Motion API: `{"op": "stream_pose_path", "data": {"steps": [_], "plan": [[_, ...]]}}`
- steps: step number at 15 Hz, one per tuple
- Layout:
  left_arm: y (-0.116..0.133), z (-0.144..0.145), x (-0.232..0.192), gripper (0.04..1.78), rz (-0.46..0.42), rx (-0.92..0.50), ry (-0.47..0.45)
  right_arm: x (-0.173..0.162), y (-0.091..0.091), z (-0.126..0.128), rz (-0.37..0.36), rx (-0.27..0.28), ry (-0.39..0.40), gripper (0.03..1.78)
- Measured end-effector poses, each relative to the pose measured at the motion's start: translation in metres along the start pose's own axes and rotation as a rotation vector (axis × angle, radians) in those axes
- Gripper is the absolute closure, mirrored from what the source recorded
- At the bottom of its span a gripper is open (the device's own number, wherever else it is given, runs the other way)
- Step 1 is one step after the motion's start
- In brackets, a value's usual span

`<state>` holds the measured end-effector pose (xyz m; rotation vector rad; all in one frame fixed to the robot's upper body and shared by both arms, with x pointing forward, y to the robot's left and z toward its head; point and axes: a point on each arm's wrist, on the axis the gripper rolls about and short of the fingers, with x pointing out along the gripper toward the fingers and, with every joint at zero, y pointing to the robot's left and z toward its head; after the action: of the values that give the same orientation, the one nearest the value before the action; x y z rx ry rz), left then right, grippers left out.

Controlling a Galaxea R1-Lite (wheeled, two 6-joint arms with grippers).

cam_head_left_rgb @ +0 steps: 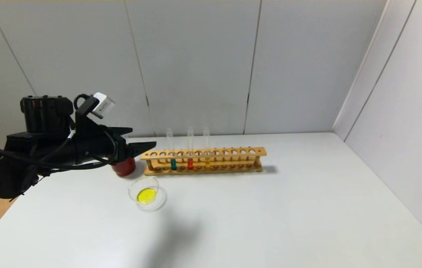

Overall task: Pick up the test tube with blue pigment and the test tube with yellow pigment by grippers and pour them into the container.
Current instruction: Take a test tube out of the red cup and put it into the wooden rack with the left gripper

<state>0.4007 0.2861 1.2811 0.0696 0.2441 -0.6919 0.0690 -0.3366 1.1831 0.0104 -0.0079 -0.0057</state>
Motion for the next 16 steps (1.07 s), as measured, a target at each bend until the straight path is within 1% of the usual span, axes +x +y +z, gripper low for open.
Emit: {"op": "stream_pose_path", "data": {"steps": [2,7,10,16], "plan": [[0.003,-0.006,0.01,0.07,-0.038,-0.011,0.015,0.0,0.0,0.0,0.0,0.0,0.0,0.06],[0.011,-0.015,0.045,0.07,-0.071,0.016,-0.017,0.0,0.0,0.0,-0.001,0.0,0.0,0.06],[0.014,-0.025,0.073,0.07,-0.096,0.016,-0.006,0.0,0.0,0.0,0.0,0.0,0.0,0.06],[0.025,-0.041,0.104,0.07,-0.101,0.003,0.02,0.0,0.0,0.0,0.0,0.0,0.0,0.06]]}}
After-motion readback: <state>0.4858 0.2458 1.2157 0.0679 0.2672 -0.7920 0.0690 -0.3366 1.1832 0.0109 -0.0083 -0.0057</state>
